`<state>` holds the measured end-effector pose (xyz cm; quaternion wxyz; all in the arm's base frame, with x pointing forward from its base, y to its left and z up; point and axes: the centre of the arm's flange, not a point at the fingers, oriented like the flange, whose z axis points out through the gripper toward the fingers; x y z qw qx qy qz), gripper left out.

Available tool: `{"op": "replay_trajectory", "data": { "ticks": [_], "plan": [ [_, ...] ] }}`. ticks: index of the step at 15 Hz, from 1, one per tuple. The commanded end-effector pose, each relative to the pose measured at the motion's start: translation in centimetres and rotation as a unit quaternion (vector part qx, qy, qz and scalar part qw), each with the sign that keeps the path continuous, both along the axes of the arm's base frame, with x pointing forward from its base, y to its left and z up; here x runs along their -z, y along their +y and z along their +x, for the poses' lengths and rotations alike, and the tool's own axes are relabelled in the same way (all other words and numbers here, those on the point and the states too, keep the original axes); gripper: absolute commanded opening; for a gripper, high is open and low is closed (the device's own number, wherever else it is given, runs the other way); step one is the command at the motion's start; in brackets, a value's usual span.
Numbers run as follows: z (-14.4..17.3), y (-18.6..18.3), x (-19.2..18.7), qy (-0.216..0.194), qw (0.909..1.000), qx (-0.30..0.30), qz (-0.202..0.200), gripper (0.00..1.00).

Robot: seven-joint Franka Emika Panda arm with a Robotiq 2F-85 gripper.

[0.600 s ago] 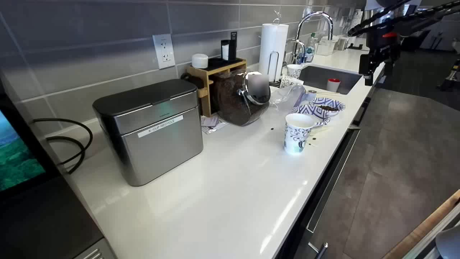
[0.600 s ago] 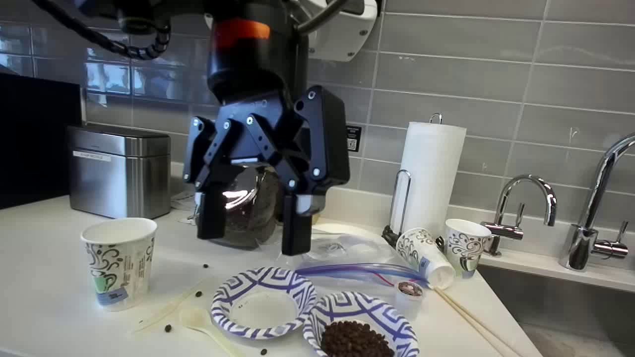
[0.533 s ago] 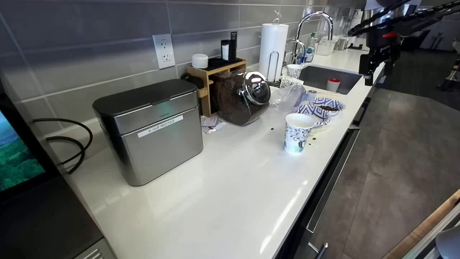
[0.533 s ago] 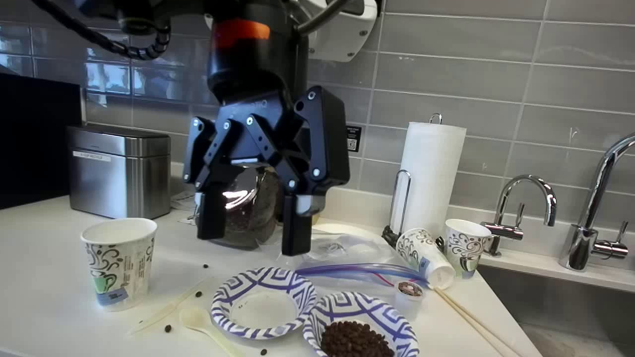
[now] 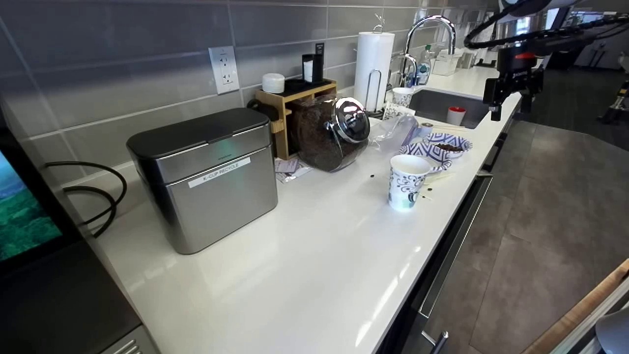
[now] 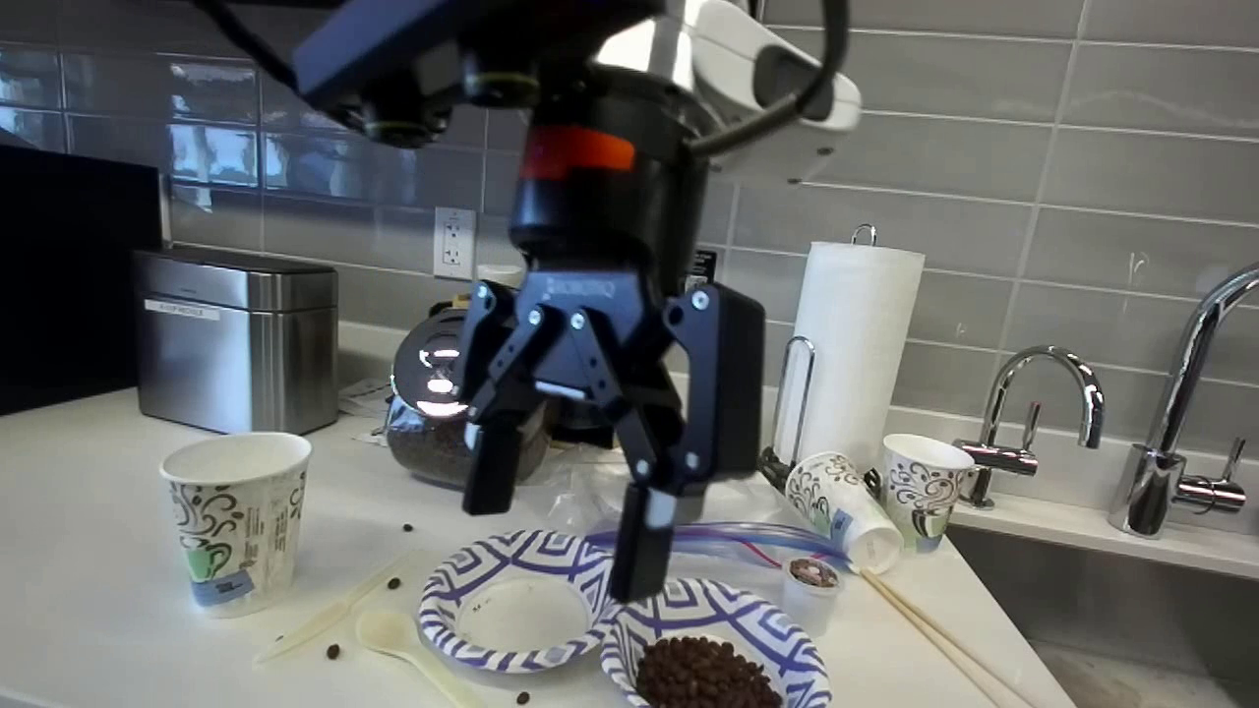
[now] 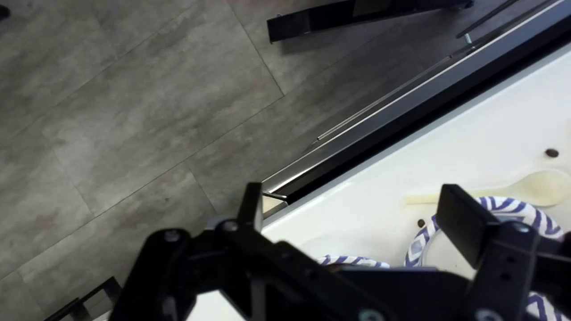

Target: Pour contents of the right plate onto the left plate

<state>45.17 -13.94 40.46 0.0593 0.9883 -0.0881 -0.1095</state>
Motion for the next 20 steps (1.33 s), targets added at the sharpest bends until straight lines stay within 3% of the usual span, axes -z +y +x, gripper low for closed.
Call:
{"op": "replay_trajectory", "data": {
  "ticks": [1, 7, 8, 15, 16, 20],
  "plan": [
    [4.0, -5.6, 1.4, -0.013, 0.9969, 0.029, 0.072, 1.00],
    [7.5, -11.7, 3.8, -0.047, 0.9909, 0.000, 0.127, 1.00],
    [4.8, -10.1, 2.6, -0.041, 0.9931, 0.014, 0.109, 1.00],
    [6.6, -11.1, 3.9, -0.041, 0.9926, 0.002, 0.115, 1.00],
    [7.1, -11.3, 4.6, -0.029, 0.9909, -0.008, 0.131, 1.00],
    [7.5, -12.7, 5.8, -0.073, 0.9724, -0.116, 0.189, 1.00]
  ]
}}
